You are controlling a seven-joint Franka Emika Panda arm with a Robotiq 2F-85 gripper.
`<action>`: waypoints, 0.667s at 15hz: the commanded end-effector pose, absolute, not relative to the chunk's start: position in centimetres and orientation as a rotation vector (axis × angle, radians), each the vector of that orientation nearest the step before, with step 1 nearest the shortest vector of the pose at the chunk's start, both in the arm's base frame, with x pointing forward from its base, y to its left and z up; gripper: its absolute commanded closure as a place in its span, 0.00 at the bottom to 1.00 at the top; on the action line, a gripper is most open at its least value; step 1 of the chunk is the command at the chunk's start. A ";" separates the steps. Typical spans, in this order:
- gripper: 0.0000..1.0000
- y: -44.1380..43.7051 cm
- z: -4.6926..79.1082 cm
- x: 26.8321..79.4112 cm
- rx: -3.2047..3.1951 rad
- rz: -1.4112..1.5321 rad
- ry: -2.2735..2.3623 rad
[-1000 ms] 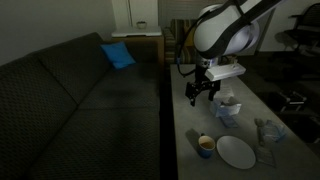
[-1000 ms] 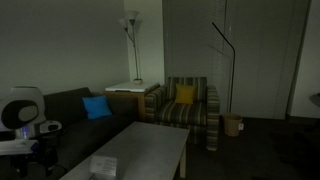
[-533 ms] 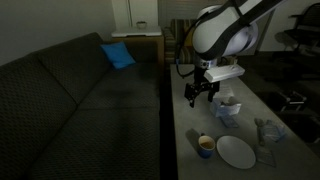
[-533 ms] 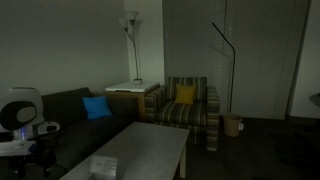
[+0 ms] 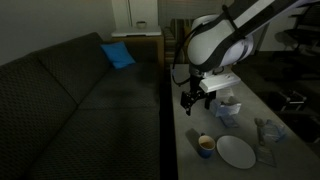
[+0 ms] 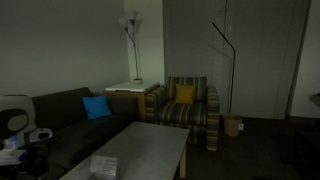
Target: Pick up the blue cup from the table and put it on the plate.
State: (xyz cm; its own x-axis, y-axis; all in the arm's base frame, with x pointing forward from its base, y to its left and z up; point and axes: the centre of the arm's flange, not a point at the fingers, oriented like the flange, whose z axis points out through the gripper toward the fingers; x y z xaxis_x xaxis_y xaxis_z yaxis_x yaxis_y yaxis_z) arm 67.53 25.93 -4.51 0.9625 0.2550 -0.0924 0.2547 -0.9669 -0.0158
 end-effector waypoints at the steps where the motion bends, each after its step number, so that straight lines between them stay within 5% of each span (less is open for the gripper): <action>1: 0.00 27.0 -6.8 67.1 -3.127 0.147 -0.384; 10: 0.00 26.1 -8.5 65.6 -3.151 0.036 -0.236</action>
State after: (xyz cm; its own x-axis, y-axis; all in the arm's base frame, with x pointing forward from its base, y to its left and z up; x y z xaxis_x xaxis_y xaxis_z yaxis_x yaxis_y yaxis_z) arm 65.58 26.10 -8.46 0.9887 0.1483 -0.0241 0.1487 -0.9887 0.0168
